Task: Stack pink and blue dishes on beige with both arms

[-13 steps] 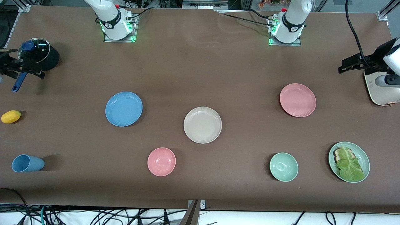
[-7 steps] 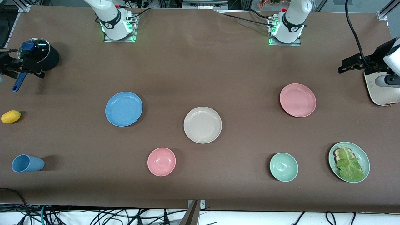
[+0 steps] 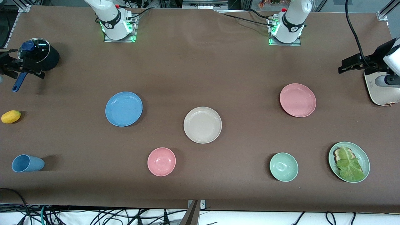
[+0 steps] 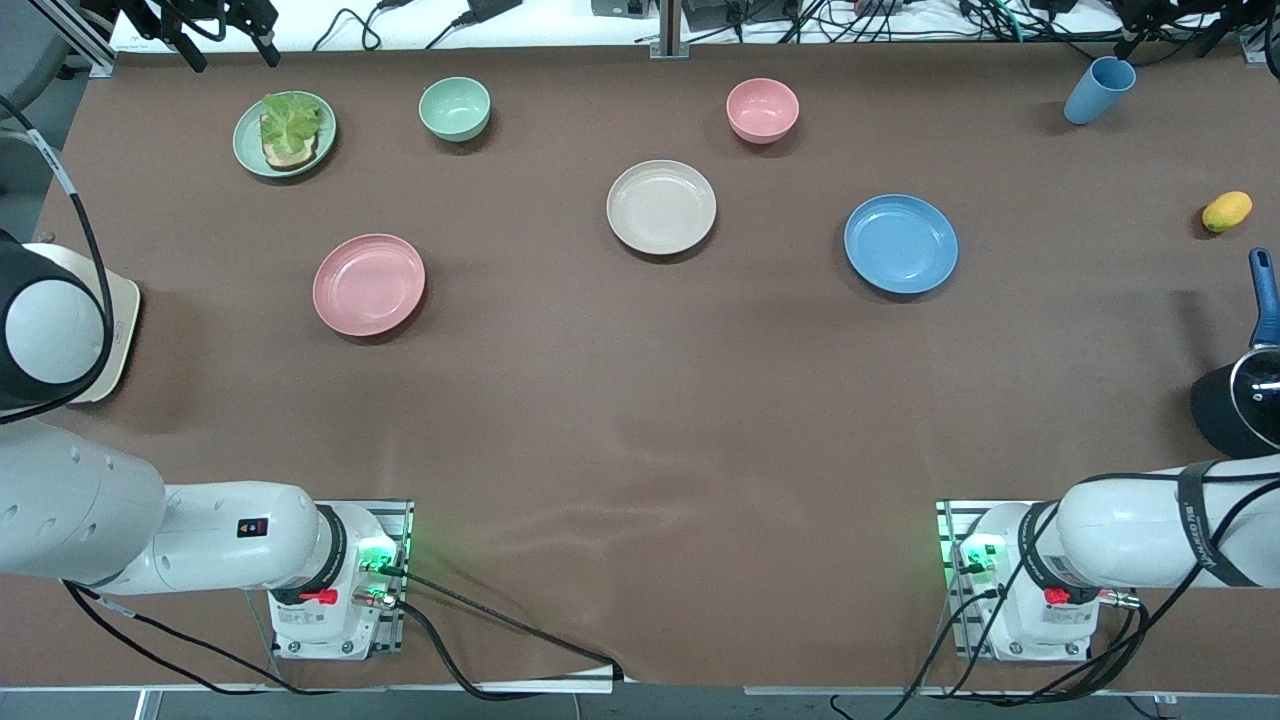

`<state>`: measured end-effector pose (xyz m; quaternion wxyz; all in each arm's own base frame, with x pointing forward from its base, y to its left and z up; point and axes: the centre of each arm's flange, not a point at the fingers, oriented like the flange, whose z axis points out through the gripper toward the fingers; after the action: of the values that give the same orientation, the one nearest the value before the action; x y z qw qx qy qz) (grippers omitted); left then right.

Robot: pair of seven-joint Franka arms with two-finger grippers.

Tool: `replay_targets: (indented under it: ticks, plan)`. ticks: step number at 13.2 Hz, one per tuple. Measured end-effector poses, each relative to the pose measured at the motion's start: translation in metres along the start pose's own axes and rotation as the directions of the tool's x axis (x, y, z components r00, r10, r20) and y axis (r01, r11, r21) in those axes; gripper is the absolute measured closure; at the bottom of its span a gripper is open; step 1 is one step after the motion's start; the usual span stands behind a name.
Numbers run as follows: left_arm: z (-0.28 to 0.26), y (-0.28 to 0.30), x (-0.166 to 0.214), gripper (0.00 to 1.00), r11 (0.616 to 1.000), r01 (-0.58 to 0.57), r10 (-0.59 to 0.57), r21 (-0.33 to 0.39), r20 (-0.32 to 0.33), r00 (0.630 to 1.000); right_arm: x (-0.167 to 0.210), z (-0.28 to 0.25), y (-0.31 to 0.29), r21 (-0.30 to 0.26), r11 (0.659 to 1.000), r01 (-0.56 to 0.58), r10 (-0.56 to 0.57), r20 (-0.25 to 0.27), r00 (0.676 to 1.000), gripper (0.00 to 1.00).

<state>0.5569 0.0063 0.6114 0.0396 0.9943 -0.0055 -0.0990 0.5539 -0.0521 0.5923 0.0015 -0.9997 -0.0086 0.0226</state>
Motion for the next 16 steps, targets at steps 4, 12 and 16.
replay_targets:
  ticks: [4,12,16]
  plan:
    - [0.0001,0.0,0.0001,0.0,1.0,0.0,0.0,0.0,0.0,1.0,0.0,0.0,-0.0001,0.0,1.0,0.0,0.0,0.0,1.0,0.0]
    - [0.0041,-0.0007,0.0032,0.0,1.0,0.001,-0.001,-0.001,0.008,1.0,0.0,0.0,-0.0001,0.0,1.0,0.0,0.0,0.0,1.0,0.0]
    - [0.0044,-0.0008,0.0034,0.0,1.0,0.001,-0.001,-0.001,0.009,1.0,0.0,0.0,-0.0002,0.0,1.0,0.0,0.0,0.0,1.0,0.0]
